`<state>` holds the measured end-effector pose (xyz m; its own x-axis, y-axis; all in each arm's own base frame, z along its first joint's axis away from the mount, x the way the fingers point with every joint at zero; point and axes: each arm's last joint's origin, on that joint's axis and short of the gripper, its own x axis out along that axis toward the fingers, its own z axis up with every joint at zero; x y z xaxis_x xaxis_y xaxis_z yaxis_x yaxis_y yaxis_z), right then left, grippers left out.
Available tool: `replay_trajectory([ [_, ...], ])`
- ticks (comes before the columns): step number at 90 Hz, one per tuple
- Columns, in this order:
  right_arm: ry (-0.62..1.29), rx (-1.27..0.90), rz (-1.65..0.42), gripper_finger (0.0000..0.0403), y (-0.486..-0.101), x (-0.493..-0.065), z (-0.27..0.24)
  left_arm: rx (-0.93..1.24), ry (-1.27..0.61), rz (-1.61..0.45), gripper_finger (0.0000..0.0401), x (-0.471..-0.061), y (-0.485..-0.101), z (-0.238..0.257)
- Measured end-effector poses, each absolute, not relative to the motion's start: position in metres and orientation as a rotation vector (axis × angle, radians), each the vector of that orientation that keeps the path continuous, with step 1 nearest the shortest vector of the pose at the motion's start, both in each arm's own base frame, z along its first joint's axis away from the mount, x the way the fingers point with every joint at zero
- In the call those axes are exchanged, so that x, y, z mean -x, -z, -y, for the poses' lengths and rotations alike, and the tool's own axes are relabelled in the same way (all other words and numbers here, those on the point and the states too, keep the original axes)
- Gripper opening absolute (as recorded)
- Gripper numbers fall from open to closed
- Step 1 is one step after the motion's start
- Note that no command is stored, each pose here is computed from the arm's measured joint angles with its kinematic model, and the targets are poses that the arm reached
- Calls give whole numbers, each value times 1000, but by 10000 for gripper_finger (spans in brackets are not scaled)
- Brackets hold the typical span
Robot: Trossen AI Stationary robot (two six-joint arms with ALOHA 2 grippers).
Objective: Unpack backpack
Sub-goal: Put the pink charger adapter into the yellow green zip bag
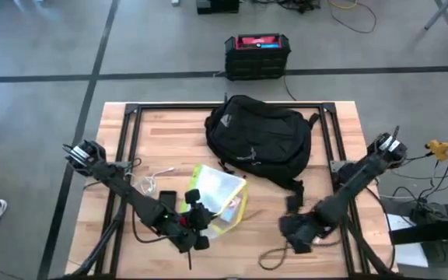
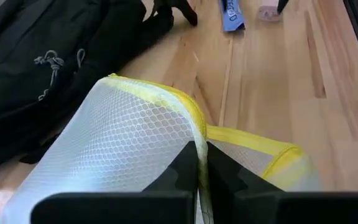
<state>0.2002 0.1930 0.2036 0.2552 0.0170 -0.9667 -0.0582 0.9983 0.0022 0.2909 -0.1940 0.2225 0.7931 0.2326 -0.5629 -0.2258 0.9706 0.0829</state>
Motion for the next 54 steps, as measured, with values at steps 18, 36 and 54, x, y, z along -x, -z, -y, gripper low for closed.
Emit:
replay_trajectory([
  [18, -15, -40, -1448, 354, -192, -160, -216, -10, -244, -604, 0, -291, -223, 194],
  [36, 105, -142, -1525, 354, -176, -143, -214, -13, -238, -609, 0, -291, -222, 194],
  [54, 27, -223, -1534, 354, -156, -141, -214, -15, -238, -610, 0, -292, -222, 194],
])
